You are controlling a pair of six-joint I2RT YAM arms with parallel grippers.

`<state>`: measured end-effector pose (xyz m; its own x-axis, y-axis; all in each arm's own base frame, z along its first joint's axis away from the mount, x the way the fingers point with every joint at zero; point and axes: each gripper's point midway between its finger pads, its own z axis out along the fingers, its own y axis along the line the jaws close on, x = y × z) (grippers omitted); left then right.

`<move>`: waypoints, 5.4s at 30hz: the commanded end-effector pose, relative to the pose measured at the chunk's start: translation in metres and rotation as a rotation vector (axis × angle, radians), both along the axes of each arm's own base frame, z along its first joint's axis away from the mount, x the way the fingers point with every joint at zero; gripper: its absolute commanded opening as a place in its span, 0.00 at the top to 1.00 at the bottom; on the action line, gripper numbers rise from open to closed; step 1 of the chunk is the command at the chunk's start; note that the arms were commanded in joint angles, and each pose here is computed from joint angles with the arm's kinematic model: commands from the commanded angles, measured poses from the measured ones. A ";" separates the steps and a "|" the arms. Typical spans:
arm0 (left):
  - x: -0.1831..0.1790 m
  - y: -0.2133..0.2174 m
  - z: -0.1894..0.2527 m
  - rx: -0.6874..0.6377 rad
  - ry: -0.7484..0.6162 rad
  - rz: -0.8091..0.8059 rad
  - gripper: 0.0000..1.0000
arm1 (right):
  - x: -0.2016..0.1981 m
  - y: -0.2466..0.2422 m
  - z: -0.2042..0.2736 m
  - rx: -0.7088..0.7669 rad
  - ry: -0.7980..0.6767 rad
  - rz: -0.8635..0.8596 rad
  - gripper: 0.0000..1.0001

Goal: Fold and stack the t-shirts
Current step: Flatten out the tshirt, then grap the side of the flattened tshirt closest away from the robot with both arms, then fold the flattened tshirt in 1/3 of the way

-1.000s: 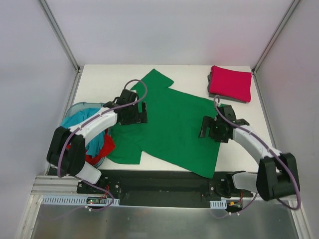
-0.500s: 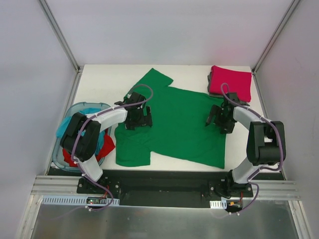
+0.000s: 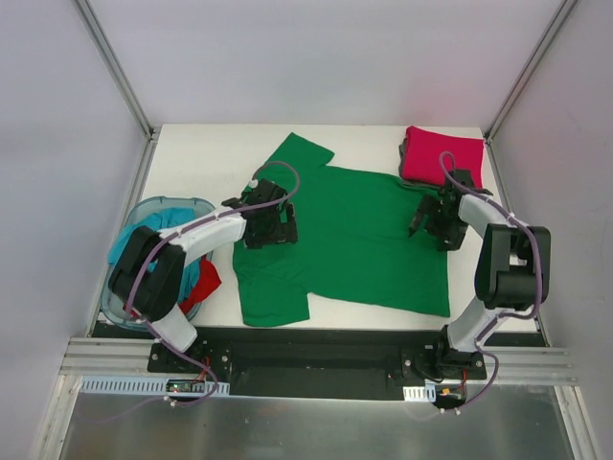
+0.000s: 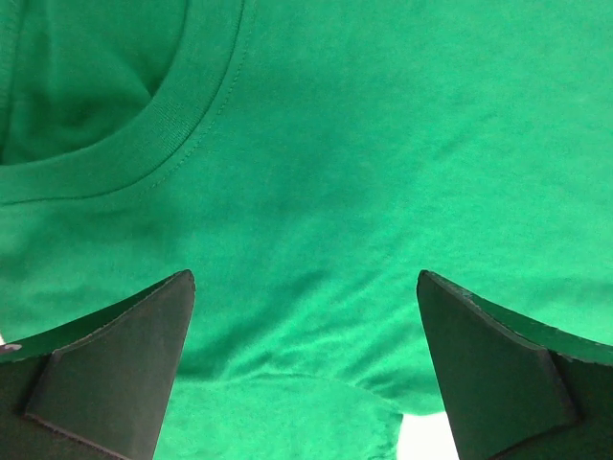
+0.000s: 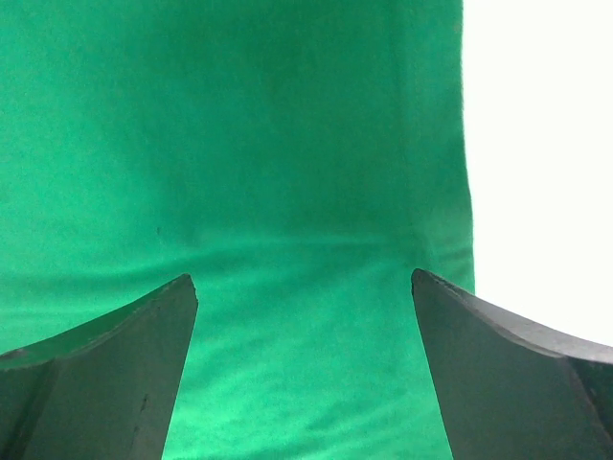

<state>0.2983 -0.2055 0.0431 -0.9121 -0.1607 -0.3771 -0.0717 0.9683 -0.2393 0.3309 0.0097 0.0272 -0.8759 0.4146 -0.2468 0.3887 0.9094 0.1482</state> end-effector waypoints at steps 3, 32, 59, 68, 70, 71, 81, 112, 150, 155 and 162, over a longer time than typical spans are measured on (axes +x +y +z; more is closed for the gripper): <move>-0.022 0.004 0.068 -0.034 -0.189 -0.004 0.01 | -0.023 -0.014 0.063 -0.084 -0.171 -0.018 0.04; -0.217 0.070 -0.026 0.085 0.188 0.063 0.49 | -0.085 -0.036 0.050 -0.193 -0.323 -0.154 0.04; -0.180 -0.001 0.027 -0.198 -0.039 -0.150 1.00 | -0.148 -0.026 0.051 -0.091 -0.301 -0.363 0.04; -0.159 -0.015 0.051 -0.263 -0.122 -0.160 1.00 | -0.186 -0.006 0.022 0.025 -0.260 -0.448 0.04; -0.154 -0.015 0.054 -0.277 -0.136 -0.150 1.00 | -0.187 0.002 0.016 0.075 -0.240 -0.471 0.04; -0.150 -0.015 0.057 -0.287 -0.144 -0.140 1.00 | -0.187 0.006 0.014 0.099 -0.231 -0.471 0.04; -0.128 -0.013 0.073 -0.336 -0.217 -0.105 1.00 | -0.181 -0.003 -0.005 0.058 -0.242 -0.522 0.09; -0.070 -0.011 0.089 -0.319 -0.241 0.052 1.00 | -0.160 -0.003 0.027 0.035 -0.345 -0.349 0.99; 0.136 0.028 0.103 -0.045 -0.469 0.153 0.88 | -0.009 -0.038 0.056 -0.075 -0.304 -0.322 0.80; 0.167 0.039 0.116 0.010 -0.496 0.189 0.30 | 0.010 -0.081 0.080 -0.277 -0.374 -0.423 0.38; 0.132 0.008 0.130 -0.194 -0.408 0.080 0.01 | -0.012 -0.052 0.092 -0.174 -0.475 -0.274 0.01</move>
<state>0.4565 -0.1776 0.1489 -0.6325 -0.3167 -0.7068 -0.1003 0.9384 -0.3307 0.3258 -0.0575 0.1057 -0.5196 0.5705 -0.6361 0.6420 0.7519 0.1499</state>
